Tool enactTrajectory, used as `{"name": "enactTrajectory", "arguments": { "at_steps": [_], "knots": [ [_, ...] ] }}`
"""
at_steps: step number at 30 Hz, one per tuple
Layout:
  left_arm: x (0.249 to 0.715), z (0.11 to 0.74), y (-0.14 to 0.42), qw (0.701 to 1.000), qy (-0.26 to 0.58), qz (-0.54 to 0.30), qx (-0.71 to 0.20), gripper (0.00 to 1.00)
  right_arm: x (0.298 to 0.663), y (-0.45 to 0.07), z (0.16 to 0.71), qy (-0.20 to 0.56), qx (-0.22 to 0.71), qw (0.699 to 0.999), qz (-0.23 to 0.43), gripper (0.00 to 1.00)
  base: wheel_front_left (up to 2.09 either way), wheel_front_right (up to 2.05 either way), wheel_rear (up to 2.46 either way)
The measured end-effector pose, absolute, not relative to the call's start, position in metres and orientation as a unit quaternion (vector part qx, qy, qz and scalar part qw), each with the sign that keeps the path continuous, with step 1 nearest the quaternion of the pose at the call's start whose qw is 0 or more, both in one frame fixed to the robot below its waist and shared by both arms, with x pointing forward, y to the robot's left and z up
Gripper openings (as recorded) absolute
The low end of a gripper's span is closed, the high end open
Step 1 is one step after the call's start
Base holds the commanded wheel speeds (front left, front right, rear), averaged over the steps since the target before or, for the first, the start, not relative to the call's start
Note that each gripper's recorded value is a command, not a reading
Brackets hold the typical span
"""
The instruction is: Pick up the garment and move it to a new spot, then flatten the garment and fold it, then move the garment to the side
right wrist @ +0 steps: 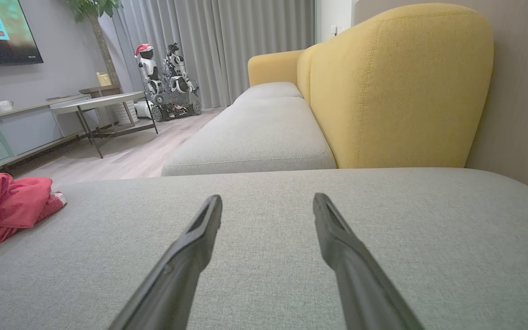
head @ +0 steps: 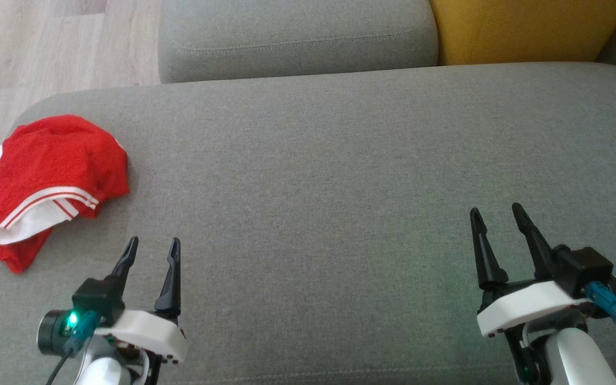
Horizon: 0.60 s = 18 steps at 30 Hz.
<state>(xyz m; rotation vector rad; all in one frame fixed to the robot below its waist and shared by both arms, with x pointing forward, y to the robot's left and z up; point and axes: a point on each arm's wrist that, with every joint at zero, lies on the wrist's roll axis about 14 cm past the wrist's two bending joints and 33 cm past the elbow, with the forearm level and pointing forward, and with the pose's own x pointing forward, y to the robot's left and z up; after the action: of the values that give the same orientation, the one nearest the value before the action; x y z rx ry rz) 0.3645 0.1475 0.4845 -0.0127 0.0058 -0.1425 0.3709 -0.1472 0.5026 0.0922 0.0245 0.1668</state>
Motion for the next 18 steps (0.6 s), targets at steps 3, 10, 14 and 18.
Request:
{"name": "enactTrajectory", "arguments": {
  "at_steps": [3,10,14,18],
  "knots": [
    [0.3645,0.4833,0.1490,0.998,0.005,-0.068,-0.009,1.00,0.3709,-0.1471,0.5027,0.012,0.051,0.995,0.083,1.00,0.00,0.00,0.00],
    [0.3649,0.4798,0.1539,0.998,0.011,-0.060,-0.011,1.00,0.3710,-0.1463,0.5001,0.016,0.053,0.995,0.083,1.00,0.00,0.00,0.00],
    [0.3648,0.4787,0.1549,0.998,0.012,-0.058,-0.010,1.00,0.3714,-0.1459,0.4995,0.017,0.052,0.995,0.083,1.00,0.00,0.00,0.00],
    [0.3645,0.4786,0.1563,0.998,0.012,-0.056,-0.010,1.00,0.3719,-0.1450,0.4993,0.018,0.053,0.995,0.084,1.00,0.00,0.00,0.00]
  ]
}}
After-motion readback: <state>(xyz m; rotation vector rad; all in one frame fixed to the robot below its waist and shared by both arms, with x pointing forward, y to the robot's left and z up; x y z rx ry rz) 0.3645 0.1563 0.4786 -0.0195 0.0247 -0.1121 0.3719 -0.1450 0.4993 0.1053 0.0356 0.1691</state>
